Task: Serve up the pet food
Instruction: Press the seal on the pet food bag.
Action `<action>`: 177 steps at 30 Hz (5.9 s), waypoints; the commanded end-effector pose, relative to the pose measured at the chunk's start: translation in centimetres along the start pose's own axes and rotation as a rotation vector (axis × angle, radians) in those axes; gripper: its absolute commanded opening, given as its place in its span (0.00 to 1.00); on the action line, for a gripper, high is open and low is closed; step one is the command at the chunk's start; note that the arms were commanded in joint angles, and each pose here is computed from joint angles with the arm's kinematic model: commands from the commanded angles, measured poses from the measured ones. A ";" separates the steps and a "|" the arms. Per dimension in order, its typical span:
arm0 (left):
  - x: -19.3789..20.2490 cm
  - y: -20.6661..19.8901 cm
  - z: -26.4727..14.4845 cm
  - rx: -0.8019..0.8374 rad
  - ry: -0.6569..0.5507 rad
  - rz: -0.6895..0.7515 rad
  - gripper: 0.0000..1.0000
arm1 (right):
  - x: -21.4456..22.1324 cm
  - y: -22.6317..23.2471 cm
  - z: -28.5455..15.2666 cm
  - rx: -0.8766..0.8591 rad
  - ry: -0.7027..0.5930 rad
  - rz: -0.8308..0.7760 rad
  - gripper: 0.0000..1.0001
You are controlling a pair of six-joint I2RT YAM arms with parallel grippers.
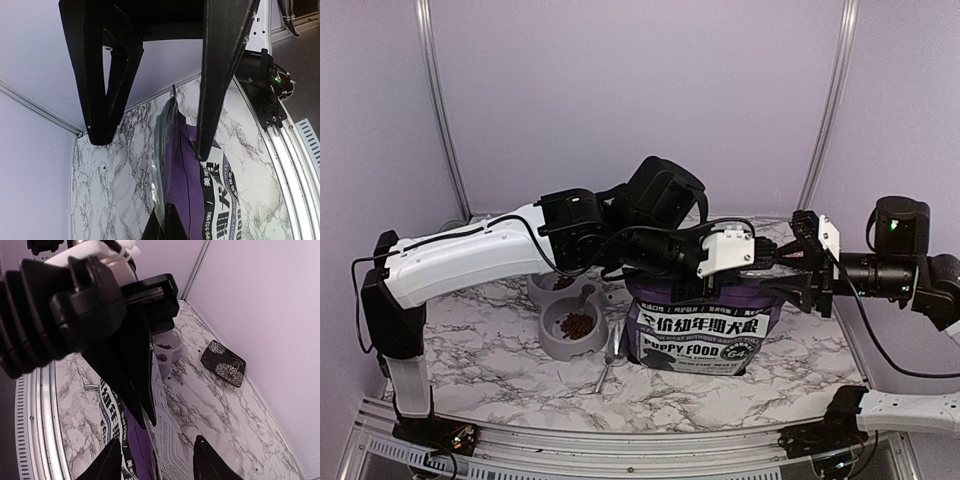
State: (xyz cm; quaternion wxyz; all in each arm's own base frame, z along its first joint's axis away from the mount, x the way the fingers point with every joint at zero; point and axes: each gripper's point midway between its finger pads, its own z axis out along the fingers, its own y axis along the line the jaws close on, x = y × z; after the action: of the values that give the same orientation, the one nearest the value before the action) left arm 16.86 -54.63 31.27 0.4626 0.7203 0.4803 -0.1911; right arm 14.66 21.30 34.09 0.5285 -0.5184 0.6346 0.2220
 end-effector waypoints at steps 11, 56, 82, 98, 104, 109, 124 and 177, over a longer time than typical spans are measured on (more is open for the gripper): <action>-0.2 -0.9 -1.0 0.042 -0.075 -0.045 0.00 | 1.7 0.3 1.8 -0.033 0.050 -0.008 0.36; 6.6 0.1 -3.1 -0.004 0.206 -0.021 0.07 | 1.6 -0.3 0.5 0.029 0.038 -0.033 0.00; 6.1 0.0 -4.5 0.020 0.169 -0.081 0.02 | 1.1 0.3 3.0 -0.068 0.040 -0.035 0.27; 4.9 -0.4 -4.9 0.041 0.104 -0.087 0.01 | 0.6 0.4 6.0 -0.145 0.047 -0.042 0.12; 5.2 -0.3 -5.1 0.027 0.114 -0.080 0.02 | 0.8 0.4 5.6 -0.142 0.063 -0.045 0.00; 6.3 0.0 -5.7 -0.014 0.151 -0.066 0.26 | 1.1 0.5 4.9 -0.127 0.067 -0.031 0.00; 8.5 1.0 -7.9 -0.095 0.199 -0.052 0.00 | 0.6 0.8 3.7 -0.127 0.043 -0.028 0.00; 10.7 1.3 -12.1 -0.146 0.214 -0.084 0.00 | 0.3 0.1 4.2 -0.108 0.060 -0.033 0.37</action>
State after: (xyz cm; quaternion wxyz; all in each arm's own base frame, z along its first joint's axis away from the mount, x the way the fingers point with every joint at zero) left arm 20.75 -40.40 29.35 0.4456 0.6905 0.5610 -0.0996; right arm 16.15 24.37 30.28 0.4670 -0.5671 0.6384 0.2296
